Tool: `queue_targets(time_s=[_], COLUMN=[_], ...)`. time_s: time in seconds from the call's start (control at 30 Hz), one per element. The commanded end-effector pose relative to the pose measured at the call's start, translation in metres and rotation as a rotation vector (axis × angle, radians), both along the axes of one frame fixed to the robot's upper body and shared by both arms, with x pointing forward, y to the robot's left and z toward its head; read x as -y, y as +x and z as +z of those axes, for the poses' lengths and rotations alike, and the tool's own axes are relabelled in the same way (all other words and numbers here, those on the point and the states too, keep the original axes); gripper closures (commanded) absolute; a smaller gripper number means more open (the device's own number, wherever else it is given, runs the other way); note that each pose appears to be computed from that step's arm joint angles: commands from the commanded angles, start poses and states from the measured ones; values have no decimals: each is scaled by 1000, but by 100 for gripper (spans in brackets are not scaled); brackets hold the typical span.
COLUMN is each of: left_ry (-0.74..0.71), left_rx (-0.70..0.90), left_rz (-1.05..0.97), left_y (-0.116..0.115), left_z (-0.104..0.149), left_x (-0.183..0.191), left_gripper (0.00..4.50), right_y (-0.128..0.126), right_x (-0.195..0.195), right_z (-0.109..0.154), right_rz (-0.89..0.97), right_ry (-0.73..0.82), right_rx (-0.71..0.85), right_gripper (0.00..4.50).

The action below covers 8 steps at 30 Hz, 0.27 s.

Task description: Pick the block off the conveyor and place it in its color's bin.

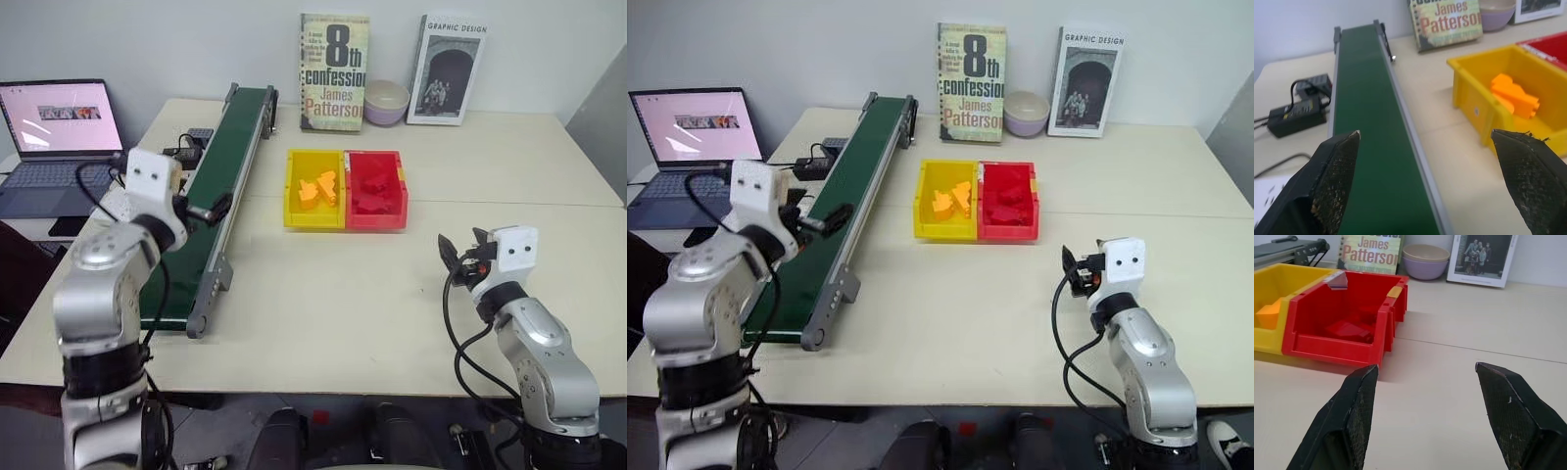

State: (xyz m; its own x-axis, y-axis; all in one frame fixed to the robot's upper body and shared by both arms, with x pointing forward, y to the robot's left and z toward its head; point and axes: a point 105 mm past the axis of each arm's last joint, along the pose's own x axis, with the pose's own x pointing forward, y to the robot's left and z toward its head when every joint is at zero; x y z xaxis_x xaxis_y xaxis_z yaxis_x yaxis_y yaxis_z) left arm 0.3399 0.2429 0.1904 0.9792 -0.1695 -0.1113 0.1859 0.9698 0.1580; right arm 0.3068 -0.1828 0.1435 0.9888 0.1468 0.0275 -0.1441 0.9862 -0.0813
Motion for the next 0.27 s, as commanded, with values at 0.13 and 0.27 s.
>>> queue_targets(time_s=[0.13, 0.27], left_ry=[-35, -89], left_rx=[34, 38], left_rz=[103, 124], left_y=[-24, -26], left_z=[-14, -18], left_x=[-15, -15], left_gripper=[4, 4], right_y=[-1, -1], right_x=[2, 3], right_z=[10, 9], right_rz=[-23, -33], right_ry=[-13, -17], right_rx=[52, 52], right_gripper=[120, 120])
